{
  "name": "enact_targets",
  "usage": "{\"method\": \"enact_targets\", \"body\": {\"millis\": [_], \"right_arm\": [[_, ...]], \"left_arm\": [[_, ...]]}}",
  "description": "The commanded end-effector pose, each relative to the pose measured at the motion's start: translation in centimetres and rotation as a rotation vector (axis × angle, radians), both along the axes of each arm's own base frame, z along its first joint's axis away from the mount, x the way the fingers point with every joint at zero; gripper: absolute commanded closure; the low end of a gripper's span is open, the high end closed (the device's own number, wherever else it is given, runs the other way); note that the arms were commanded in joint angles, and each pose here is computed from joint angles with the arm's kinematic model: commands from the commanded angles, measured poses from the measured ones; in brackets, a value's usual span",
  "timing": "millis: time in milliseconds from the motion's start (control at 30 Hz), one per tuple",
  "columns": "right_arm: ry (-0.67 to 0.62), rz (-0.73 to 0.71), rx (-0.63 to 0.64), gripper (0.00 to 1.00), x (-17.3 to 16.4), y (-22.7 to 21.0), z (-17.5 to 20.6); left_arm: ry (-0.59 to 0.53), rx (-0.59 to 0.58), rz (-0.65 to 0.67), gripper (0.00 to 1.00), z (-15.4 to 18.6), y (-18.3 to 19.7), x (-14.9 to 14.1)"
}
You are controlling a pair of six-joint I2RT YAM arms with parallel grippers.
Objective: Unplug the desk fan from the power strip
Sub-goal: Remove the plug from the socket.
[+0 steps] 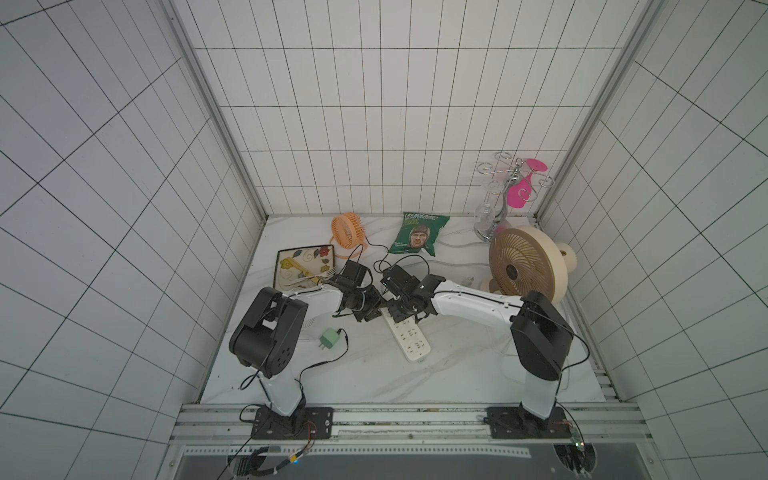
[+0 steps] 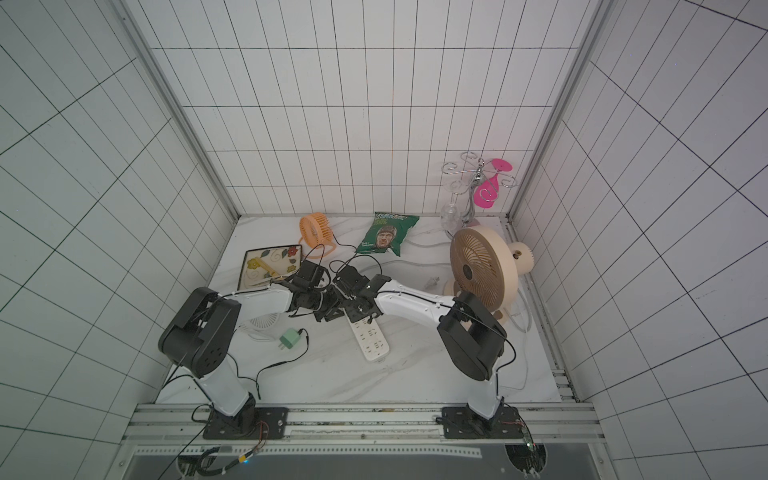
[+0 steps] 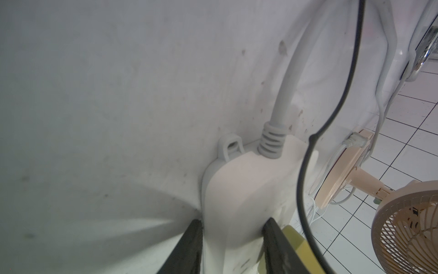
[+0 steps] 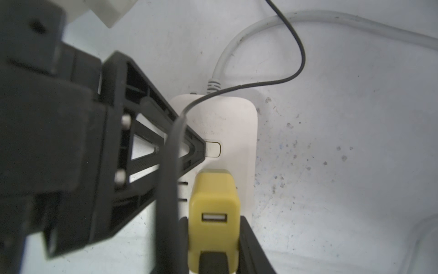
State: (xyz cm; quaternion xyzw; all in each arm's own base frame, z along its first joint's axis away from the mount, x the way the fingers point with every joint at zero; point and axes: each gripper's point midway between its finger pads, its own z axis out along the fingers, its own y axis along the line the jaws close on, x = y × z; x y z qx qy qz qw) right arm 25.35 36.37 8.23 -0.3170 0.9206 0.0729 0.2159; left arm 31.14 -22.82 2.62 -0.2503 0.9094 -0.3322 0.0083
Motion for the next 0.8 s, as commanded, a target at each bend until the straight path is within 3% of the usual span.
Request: {"method": "enact_targets", "body": {"millis": [0,133,300,433,533,767], "right_arm": [[-0.164,-0.033,0.079,0.89,2.1,0.6,6.7],[-0.237,-0.032,0.031,0.90,2.4,0.0,7.9],[-0.184,0.008,0.161,0.92,1.1,1.6,9.3],[-0.245,-0.029,0.087,0.96,1.9,0.7,9.6],[-0.169,-0.046,0.193,0.96,1.8,0.8,9.2],[-0.204,-0.119,0.153,0.96,3.2,-1.0,9.8]], "left_arm": [[0.281,0.363,0.077,0.57,-7.8,7.2,-6.3],[0.288,0.389,0.065,0.57,-8.0,7.6,-6.4],[0.295,0.417,0.054,0.58,-8.7,8.0,-6.6],[0.308,0.437,0.053,0.58,-9.1,8.5,-7.0],[0.314,0.448,0.047,0.58,-9.3,8.6,-7.2],[0.251,0.436,0.056,0.57,-7.7,8.3,-5.9]]}}
